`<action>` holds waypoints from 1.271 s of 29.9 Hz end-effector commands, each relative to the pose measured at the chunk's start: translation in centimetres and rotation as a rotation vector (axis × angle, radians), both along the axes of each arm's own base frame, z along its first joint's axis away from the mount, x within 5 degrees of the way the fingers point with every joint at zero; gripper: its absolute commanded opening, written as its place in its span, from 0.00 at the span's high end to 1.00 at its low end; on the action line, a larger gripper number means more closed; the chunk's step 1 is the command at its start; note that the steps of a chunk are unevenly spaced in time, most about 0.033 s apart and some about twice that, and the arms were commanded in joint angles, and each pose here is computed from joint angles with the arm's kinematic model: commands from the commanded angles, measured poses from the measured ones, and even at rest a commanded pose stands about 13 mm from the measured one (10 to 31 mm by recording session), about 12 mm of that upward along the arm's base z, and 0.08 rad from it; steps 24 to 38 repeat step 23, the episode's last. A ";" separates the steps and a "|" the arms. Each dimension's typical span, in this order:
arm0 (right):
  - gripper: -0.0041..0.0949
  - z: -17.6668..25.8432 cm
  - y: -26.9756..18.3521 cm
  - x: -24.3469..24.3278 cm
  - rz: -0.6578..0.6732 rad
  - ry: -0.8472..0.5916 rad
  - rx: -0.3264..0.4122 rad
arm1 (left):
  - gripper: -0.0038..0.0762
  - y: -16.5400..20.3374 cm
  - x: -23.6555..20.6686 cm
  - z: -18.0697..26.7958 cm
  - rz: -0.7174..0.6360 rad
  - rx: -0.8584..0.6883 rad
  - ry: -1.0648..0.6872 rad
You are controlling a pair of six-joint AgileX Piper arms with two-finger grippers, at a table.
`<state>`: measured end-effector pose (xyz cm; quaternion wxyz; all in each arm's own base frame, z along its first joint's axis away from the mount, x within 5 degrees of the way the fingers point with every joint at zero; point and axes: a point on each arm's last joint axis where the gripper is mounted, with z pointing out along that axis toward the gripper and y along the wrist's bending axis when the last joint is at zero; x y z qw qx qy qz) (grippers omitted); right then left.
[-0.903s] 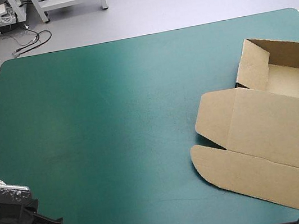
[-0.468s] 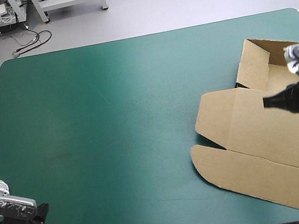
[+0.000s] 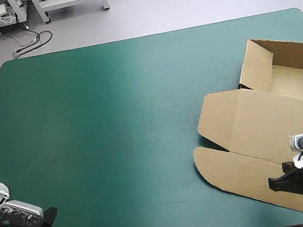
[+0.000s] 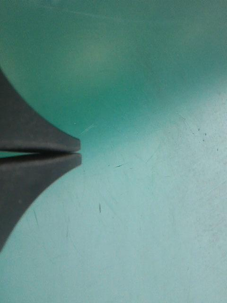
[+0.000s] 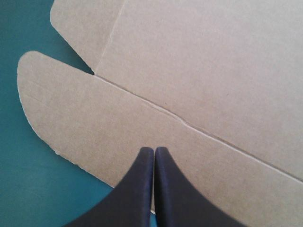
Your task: Fold the box
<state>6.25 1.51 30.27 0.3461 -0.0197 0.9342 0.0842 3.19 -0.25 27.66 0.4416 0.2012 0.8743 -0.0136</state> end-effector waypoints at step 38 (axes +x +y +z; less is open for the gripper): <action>0.98 -2.4 0.1 -1.4 -0.009 -0.157 -0.012 | 0.96 -0.1 0.4 1.1 -0.004 -0.010 -0.072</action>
